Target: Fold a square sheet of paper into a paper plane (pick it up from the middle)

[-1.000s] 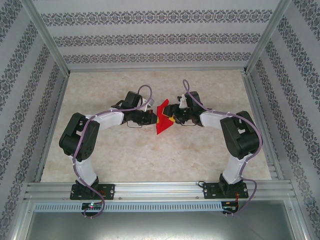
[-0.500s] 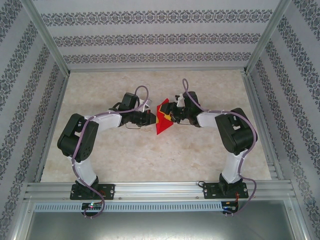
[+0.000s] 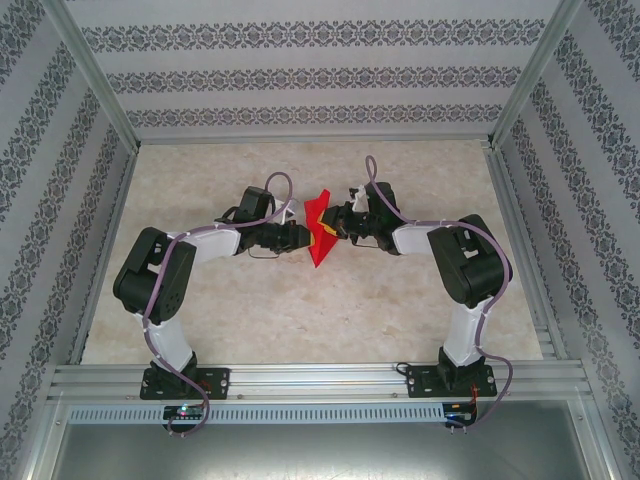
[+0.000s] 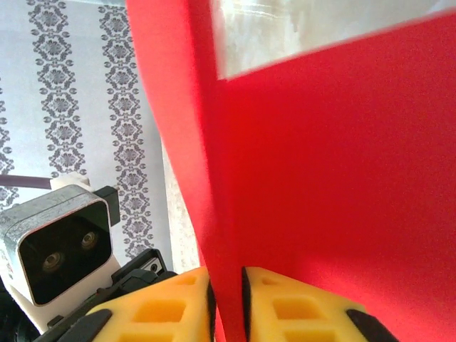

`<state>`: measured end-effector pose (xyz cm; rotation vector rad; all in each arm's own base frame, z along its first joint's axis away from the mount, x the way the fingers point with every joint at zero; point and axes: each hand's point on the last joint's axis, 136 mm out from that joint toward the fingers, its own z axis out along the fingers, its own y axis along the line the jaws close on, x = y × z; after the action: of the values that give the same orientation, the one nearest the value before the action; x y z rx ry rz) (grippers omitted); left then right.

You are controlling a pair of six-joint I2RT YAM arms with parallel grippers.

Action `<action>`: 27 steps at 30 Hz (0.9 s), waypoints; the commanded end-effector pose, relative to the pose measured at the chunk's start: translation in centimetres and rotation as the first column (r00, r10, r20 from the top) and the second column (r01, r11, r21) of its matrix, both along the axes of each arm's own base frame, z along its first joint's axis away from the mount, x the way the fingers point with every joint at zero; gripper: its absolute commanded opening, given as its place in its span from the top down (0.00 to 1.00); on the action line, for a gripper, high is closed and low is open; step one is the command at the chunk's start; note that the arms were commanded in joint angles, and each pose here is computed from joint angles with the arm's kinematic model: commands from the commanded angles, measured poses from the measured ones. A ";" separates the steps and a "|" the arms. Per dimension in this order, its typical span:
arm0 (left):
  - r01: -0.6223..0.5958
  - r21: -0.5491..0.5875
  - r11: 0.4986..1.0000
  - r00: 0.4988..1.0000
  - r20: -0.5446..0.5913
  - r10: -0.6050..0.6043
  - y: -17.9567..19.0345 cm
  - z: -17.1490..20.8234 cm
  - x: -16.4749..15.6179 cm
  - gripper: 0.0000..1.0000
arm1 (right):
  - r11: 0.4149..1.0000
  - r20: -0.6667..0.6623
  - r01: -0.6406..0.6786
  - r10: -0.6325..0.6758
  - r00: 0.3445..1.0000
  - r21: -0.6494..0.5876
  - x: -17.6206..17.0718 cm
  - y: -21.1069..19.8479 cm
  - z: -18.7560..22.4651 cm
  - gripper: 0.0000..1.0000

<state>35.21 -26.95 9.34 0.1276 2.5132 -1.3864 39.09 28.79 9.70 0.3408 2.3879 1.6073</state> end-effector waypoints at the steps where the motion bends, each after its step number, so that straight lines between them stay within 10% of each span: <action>1: 0.002 -0.035 0.999 0.998 0.055 0.000 0.2 2.1 0.3 0.78 | 0.999 0.023 -0.032 0.031 0.999 0.016 -0.3 1.0 0.1 0.87; 13: -0.104 0.053 0.993 0.994 0.034 0.102 2.7 4.7 -1.0 0.32 | 0.998 0.079 -0.040 0.036 0.996 0.053 -0.1 1.2 3.8 0.98; 27: -0.242 -0.126 0.962 0.970 -0.022 0.241 2.2 7.5 -2.2 0.23 | 0.987 0.137 -0.040 0.019 0.990 0.154 -0.2 1.9 9.3 1.00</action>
<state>32.28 -23.74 13.74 -0.1882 2.4733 -1.3362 38.97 29.88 15.25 0.2908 2.2745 1.7074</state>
